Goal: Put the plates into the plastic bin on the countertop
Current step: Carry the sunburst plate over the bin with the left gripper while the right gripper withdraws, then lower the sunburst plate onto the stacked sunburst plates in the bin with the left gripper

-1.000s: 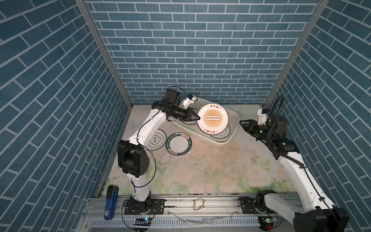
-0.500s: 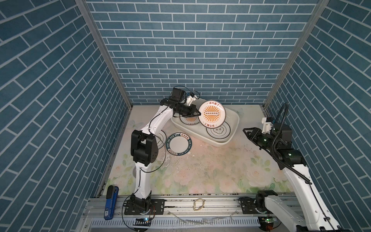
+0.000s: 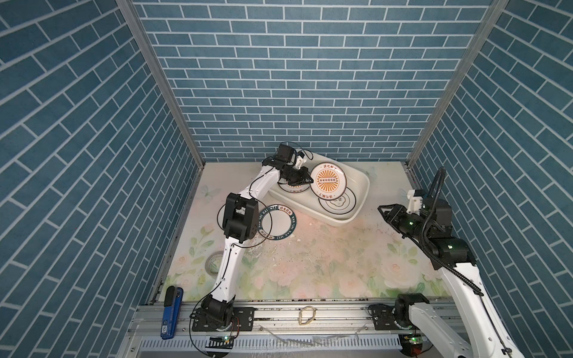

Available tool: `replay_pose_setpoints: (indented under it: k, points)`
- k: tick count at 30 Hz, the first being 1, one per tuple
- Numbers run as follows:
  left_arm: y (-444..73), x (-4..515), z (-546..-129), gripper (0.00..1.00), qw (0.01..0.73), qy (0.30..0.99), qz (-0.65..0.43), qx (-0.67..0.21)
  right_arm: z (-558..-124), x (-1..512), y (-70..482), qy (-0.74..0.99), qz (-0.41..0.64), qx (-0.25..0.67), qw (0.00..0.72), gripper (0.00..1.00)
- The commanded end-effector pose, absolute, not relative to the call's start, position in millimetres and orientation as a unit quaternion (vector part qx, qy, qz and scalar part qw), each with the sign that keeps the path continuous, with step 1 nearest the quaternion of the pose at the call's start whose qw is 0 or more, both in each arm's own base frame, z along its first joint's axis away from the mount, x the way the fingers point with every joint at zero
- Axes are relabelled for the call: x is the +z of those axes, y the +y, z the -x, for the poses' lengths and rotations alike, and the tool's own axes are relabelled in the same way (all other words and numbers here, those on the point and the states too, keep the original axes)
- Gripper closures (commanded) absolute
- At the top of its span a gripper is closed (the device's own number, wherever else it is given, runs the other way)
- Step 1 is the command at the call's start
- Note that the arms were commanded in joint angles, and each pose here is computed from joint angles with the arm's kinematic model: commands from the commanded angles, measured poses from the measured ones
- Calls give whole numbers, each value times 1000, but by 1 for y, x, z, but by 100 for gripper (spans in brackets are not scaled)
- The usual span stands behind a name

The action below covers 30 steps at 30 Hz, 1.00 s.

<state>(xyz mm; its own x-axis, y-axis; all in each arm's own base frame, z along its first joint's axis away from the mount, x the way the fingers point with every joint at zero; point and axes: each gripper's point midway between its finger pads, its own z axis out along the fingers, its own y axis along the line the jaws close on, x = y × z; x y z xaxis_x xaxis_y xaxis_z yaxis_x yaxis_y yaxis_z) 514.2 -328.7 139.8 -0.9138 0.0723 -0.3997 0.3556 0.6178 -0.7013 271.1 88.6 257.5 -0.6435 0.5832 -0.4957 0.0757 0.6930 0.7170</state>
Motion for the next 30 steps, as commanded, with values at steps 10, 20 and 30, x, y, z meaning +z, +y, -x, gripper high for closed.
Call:
replay_pose_setpoints:
  k: [10,20,30]
  points:
    - [-359,132,-508,100,164,876,-145,-430,-272,243,86,844,-215,333,360,63]
    - [-365,120,-501,100,155,883,-154,-415,-274,235,87,847,-214,334,354,63]
    - [-371,106,-490,100,139,891,-160,-401,-274,230,89,849,-210,336,350,63]
